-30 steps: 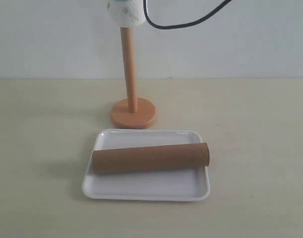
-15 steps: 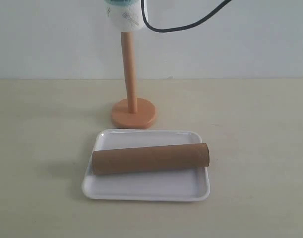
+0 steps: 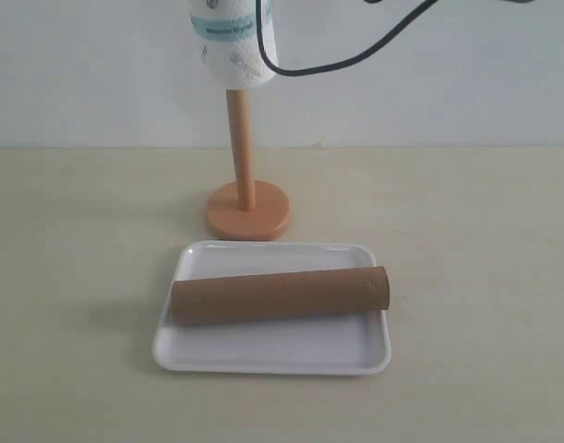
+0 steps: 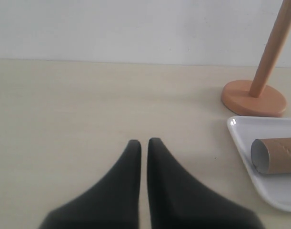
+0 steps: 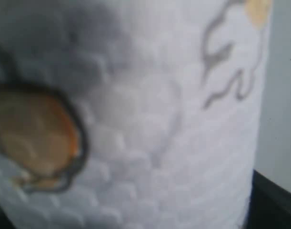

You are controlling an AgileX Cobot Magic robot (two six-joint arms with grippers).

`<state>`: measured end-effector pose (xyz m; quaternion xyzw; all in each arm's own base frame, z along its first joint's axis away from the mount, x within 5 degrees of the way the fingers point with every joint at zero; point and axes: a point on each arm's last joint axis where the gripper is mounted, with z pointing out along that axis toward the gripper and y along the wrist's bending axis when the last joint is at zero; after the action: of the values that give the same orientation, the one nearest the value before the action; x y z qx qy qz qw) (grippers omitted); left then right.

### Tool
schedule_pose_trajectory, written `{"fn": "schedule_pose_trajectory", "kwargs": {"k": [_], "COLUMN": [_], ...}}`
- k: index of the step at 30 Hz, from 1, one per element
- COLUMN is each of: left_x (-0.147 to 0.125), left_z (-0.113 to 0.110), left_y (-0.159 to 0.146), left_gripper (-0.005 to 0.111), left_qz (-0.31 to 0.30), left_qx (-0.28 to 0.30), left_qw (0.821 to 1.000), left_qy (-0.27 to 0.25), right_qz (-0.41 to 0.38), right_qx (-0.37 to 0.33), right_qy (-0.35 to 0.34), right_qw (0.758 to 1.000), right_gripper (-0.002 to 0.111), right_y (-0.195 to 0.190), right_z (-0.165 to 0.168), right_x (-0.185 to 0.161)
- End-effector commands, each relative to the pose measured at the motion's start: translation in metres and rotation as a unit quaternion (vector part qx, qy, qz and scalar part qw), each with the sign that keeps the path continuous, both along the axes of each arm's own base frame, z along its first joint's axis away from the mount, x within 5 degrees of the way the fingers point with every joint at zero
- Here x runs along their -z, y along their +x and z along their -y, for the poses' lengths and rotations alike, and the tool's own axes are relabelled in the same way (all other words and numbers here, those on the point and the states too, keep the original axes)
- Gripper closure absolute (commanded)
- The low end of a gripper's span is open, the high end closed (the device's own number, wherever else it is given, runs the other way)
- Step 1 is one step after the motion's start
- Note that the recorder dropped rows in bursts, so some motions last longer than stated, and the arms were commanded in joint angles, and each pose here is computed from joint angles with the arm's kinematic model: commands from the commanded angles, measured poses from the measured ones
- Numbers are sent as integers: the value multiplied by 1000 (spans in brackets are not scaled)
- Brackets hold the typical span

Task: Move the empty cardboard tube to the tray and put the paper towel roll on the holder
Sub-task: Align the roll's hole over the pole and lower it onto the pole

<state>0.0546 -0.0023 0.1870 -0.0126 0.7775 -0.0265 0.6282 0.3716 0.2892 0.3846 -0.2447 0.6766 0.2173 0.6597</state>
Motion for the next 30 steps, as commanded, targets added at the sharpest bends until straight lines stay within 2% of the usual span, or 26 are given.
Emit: {"fn": "schedule_pose_trajectory", "kwargs": {"k": [1,7,22,25,30], "left_x": [1,1,1,1,1], "left_z": [0,0,0,0,0], "left_y": [0,0,0,0,0], "left_gripper": [103,103,103,103,103], "left_qz": [0,0,0,0,0], "left_qx": [0,0,0,0,0], "left_qw": [1000,1000,1000,1000,1000], "left_qy": [1,1,1,1,1], "right_qz": [6,2,-18,-32,-31], "right_qx": [-14,-13,7,24,18], "right_qy": [31,37,-28,-15,1], "right_qw": [999,999,999,999,999], "right_gripper": [109,109,109,109,109], "right_y": [-3,-3,-4,2,4], "right_z": [-1,-1,4,15,12], "right_x": [1,2,7,6,7]}}
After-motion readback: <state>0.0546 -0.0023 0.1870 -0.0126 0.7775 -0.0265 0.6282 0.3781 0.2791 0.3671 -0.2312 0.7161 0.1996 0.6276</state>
